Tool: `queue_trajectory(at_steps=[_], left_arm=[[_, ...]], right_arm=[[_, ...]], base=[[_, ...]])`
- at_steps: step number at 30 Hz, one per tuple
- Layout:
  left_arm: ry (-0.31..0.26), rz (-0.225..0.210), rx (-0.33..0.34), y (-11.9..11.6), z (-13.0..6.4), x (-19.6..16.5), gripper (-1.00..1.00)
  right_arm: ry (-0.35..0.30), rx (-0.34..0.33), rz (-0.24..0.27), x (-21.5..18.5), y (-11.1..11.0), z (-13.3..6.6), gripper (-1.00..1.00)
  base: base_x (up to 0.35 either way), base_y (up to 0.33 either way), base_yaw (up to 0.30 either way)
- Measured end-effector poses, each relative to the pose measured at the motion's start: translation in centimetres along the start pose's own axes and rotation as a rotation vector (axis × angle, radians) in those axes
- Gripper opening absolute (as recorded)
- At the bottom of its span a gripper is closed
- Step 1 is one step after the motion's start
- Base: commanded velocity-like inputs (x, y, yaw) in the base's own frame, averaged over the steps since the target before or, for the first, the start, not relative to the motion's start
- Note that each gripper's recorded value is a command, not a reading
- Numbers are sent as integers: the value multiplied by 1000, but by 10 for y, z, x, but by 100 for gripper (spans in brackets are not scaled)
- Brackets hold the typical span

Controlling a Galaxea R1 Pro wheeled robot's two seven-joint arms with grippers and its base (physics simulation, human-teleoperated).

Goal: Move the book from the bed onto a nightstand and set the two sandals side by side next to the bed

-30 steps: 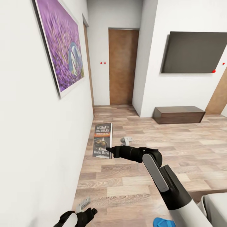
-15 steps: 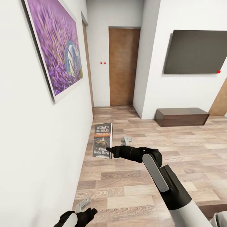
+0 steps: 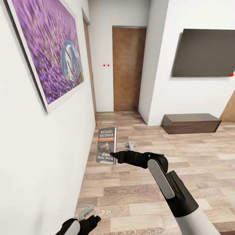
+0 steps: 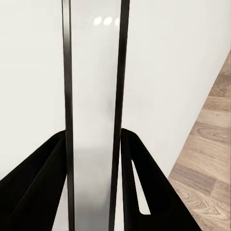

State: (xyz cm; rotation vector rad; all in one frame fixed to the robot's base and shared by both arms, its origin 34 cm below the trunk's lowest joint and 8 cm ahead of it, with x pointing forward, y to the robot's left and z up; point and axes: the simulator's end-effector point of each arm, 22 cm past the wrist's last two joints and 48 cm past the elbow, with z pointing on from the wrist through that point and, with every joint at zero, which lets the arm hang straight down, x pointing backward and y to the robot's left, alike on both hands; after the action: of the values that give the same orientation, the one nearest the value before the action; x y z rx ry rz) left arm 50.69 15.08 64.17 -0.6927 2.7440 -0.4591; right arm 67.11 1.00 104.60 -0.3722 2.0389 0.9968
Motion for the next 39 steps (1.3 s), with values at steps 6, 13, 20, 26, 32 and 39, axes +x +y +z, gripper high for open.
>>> queue_trajectory(at_steps=[6,13,20,26,32,39], left_arm=[[0,0,0,0,0,0,100],[0,0,0,0,0,0,100],[1,0,0,0,0,0,100],[1,0,-1,0,0,1,100],[1,0,-1,1,0,0,100],[1,0,0,0,0,1,100]], right_arm=[[0,0,0,0,0,0,-100],[-2,0,0,-1,0,0,-100],[-14,11,5,-5,-4,-3,-100],[-22,15,11,-8,-7,-5,-100],[-25,17,14,-9,-8,-6,-100],[-25,20,14,-10,-9,-6,-100]], base=[[324,0,0],[324,0,0],[324,0,0],[324,0,0],[324,0,-46],[324,0,-202]])
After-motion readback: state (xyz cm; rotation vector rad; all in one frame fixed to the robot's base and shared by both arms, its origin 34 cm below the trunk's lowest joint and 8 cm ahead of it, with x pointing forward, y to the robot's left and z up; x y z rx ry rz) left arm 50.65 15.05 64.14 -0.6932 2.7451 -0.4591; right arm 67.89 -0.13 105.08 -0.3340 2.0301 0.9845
